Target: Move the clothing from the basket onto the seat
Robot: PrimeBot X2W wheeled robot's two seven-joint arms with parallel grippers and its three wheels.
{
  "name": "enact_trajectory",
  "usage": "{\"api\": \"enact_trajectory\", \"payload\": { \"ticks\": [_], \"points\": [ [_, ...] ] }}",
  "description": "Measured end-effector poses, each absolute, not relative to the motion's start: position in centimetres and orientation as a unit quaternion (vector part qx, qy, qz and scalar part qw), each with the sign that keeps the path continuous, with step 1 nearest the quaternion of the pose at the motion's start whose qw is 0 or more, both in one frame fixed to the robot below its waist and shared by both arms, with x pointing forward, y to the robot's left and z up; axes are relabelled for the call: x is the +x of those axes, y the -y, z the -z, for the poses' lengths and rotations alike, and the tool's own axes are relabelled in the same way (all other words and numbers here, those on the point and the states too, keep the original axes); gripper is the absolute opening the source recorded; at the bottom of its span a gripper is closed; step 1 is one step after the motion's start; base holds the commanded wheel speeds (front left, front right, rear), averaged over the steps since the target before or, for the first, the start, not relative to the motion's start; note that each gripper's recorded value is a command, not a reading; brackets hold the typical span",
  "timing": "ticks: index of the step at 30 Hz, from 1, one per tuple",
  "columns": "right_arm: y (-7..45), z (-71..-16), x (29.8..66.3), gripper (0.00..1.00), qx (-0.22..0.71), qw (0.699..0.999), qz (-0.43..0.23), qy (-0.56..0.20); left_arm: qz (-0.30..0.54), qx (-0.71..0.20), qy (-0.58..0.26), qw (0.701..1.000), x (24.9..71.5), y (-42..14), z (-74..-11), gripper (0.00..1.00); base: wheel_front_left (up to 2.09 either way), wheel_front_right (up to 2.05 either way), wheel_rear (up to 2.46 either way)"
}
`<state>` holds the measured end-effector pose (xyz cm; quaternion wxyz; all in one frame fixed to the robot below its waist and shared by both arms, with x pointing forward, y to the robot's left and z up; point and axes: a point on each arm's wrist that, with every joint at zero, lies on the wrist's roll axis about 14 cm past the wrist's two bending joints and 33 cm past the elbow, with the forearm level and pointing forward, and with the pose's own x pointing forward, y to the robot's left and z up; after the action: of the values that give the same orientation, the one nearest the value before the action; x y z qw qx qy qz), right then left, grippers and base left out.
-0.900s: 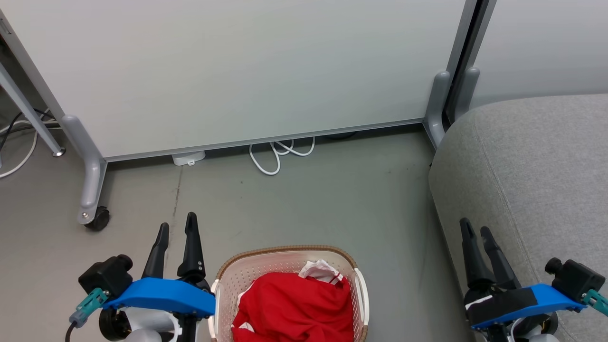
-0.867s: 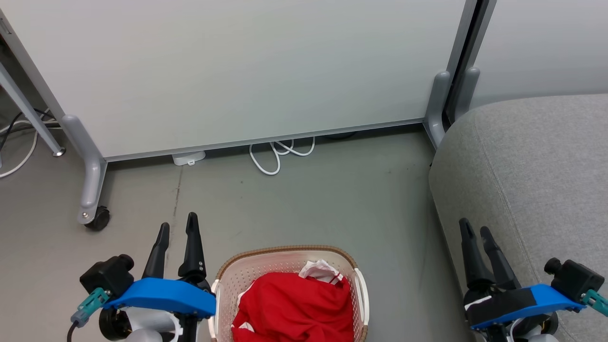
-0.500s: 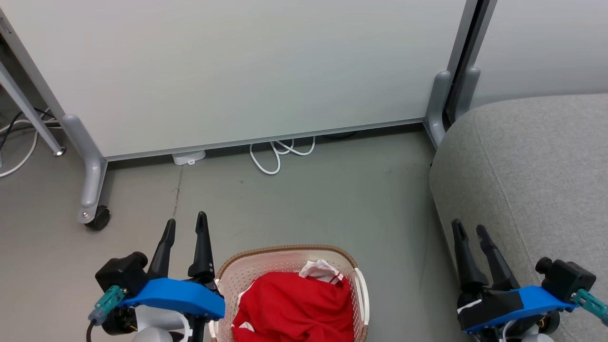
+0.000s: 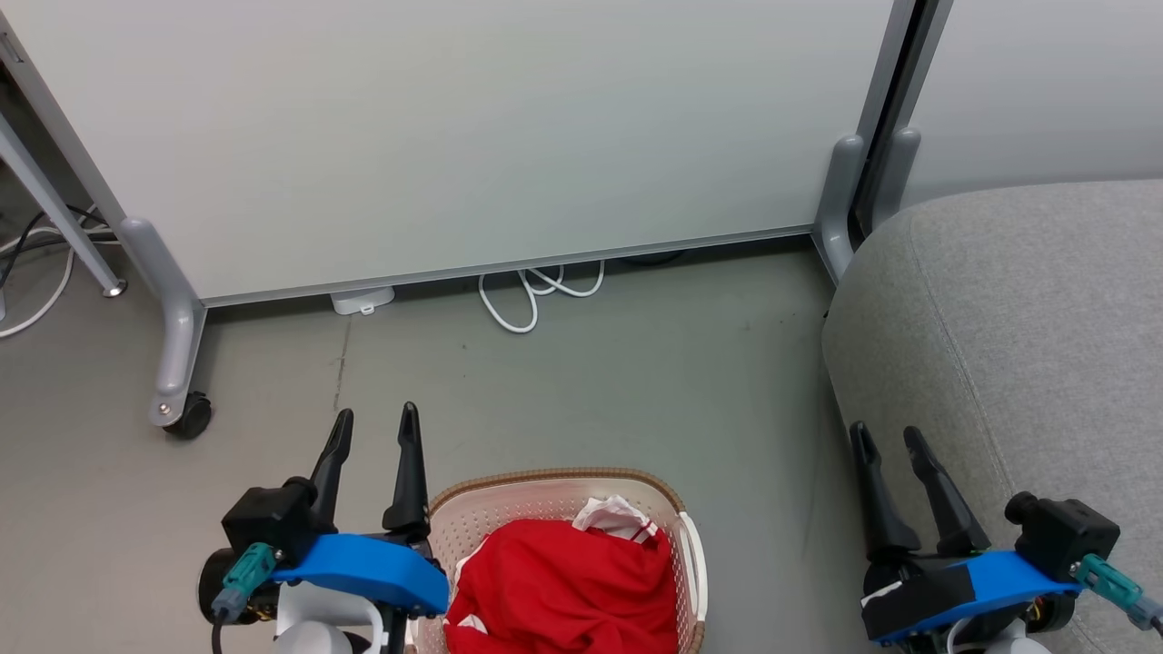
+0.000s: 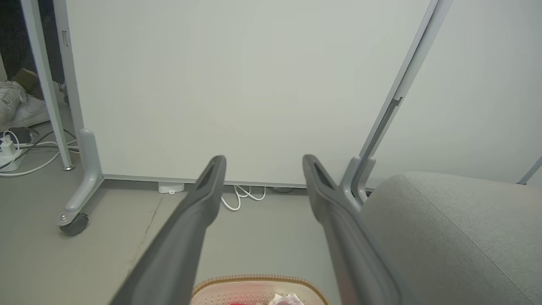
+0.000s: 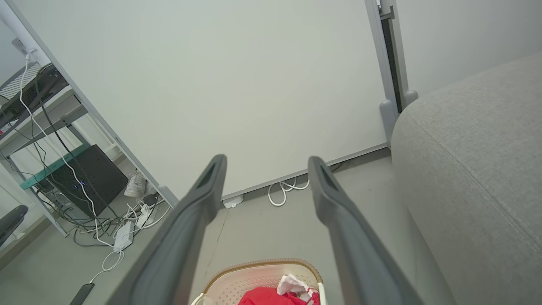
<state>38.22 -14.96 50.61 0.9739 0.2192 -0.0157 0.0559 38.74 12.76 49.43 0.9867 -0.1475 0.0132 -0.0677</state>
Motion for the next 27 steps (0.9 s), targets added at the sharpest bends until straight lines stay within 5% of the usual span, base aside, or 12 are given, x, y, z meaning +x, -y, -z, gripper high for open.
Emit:
{"api": "enact_trajectory", "payload": {
  "ticks": [27],
  "points": [
    [13.4, -51.1, 37.9, 1.00, 0.124, 0.988, -0.090, 0.037, 0.113, -0.052, 0.006, 0.992, 38.3, -10.7, -49.5, 1.00, 0.00, 0.00, 0.00]
  ]
}}
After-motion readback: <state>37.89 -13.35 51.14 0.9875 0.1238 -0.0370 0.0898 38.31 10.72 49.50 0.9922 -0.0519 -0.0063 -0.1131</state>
